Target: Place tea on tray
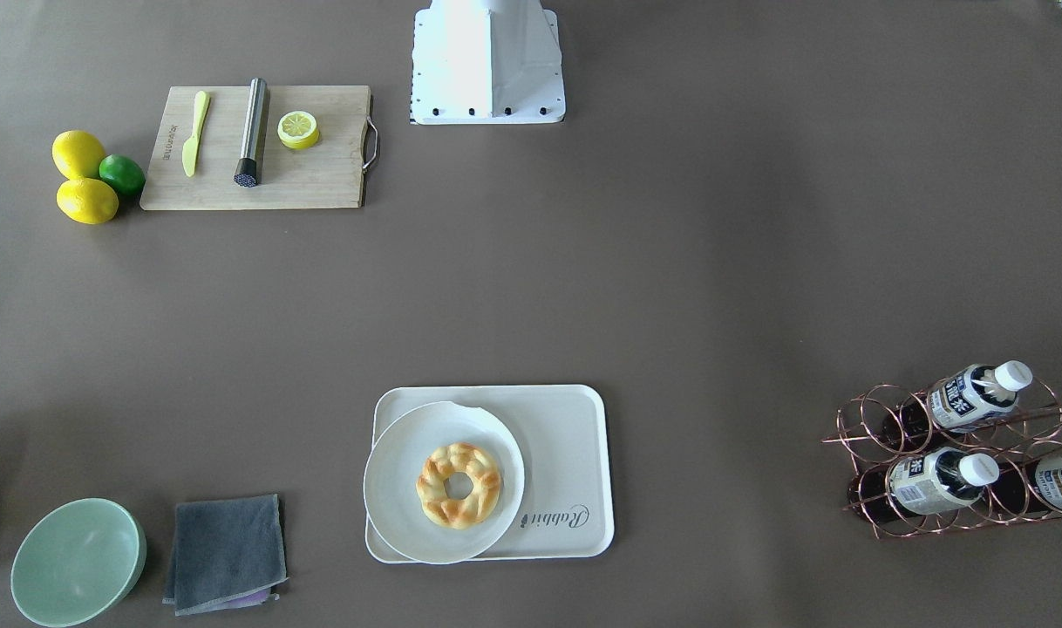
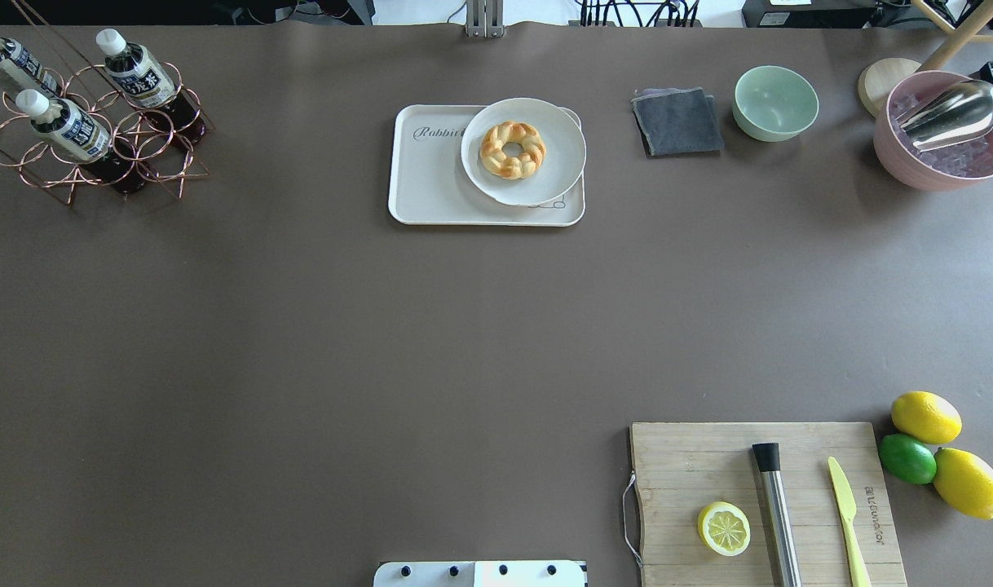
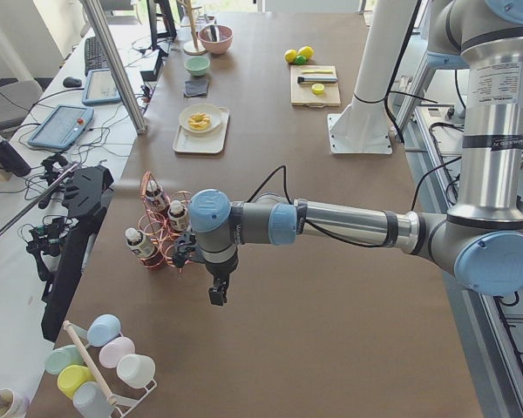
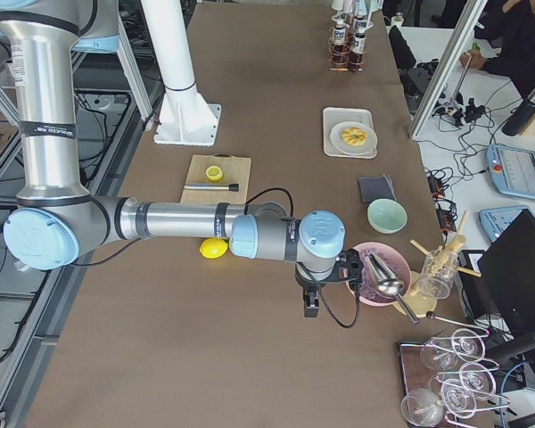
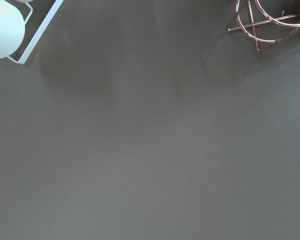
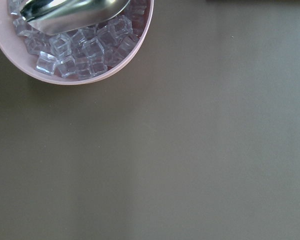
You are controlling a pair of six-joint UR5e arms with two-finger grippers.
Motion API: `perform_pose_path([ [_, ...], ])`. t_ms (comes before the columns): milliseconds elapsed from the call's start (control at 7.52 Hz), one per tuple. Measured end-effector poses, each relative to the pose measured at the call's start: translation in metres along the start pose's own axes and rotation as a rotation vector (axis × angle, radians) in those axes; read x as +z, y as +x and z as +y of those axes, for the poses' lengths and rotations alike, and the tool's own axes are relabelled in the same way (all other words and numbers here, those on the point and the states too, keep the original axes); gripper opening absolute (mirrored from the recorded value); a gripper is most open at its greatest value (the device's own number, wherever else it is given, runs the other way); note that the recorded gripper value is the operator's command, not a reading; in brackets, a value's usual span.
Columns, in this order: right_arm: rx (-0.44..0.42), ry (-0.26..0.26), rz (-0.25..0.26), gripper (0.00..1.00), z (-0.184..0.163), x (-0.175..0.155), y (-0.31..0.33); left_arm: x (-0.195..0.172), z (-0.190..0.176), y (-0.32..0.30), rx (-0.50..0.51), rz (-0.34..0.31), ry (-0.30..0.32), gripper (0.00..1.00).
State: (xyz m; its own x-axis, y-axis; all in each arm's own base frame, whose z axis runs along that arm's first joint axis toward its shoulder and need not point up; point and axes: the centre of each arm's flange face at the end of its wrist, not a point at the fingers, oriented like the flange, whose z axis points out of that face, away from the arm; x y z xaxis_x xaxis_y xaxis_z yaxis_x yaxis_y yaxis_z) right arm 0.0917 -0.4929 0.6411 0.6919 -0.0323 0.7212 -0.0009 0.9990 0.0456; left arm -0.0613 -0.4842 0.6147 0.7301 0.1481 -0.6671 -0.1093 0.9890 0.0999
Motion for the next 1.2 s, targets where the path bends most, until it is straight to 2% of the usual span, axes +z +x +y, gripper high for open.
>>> perform_pose_path([
  [798,-0.005,0.005,-0.002,1.0,-0.0013,-0.0025,-0.0027,0.002,0.0006,-0.0022,-0.004,-0.001,-0.004,0.98],
  [1197,-0.005,0.006,-0.002,1.0,-0.0016,-0.0029,-0.0031,-0.0072,-0.002,0.0065,0.011,-0.001,0.015,0.98],
])
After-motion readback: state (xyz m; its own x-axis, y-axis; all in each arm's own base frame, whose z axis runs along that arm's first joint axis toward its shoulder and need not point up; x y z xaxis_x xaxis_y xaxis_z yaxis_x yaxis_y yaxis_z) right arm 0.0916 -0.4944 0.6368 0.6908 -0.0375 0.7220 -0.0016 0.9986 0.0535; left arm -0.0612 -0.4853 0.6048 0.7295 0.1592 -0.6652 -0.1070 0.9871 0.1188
